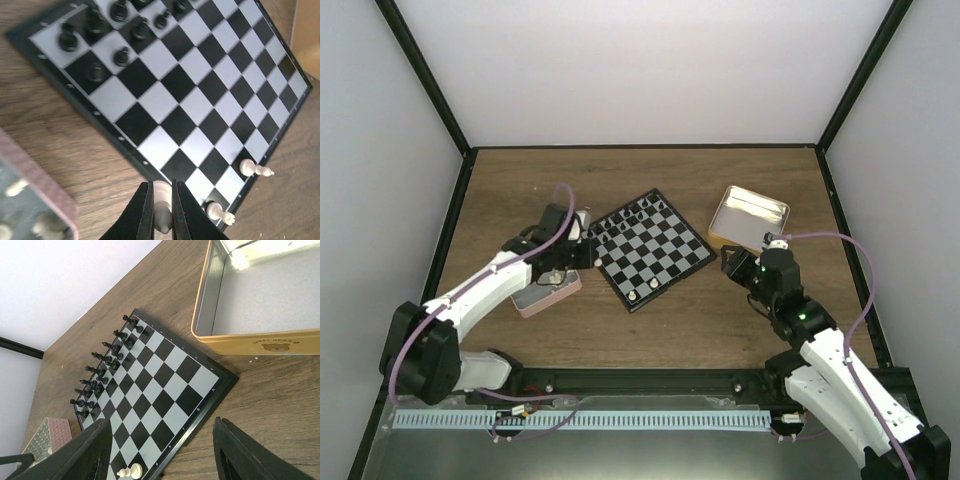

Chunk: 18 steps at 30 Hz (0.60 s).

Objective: Set up the chess pieces on the board
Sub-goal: Place the chess piece on the chessboard.

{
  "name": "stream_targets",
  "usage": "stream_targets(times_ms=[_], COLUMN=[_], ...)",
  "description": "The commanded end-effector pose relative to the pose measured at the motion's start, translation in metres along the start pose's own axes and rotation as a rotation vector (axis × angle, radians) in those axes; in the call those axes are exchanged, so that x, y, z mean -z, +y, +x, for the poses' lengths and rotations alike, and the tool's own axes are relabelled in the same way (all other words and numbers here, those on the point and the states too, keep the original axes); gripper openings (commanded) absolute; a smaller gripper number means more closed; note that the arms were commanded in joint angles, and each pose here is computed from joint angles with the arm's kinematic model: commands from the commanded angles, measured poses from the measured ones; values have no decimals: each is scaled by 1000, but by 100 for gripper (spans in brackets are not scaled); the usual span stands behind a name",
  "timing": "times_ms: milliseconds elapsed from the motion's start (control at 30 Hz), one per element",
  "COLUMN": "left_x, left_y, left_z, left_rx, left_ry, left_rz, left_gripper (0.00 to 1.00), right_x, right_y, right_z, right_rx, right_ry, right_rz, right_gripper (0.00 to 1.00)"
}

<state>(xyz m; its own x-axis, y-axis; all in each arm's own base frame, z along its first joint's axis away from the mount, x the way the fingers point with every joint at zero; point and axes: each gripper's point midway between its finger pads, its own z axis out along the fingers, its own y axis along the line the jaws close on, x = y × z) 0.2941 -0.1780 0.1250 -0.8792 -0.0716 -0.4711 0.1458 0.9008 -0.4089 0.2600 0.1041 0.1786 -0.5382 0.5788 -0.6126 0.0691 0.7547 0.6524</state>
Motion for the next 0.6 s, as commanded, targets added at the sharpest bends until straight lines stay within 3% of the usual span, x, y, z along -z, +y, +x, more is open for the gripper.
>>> stream_targets(times_ms=[0, 567], left_x=[-10, -56], left_y=[-37, -120], left_z=[1, 23], left_rx=[-102, -265], left_ry=[16, 98], left_rz=[81, 173], left_gripper=[7, 7], right_x=[1, 0], right_y=[-1, -4], right_z=[-2, -1], right_rx=[-6, -7], right_ry=[-21, -23], right_rz=[2, 9], right_gripper=[57, 56])
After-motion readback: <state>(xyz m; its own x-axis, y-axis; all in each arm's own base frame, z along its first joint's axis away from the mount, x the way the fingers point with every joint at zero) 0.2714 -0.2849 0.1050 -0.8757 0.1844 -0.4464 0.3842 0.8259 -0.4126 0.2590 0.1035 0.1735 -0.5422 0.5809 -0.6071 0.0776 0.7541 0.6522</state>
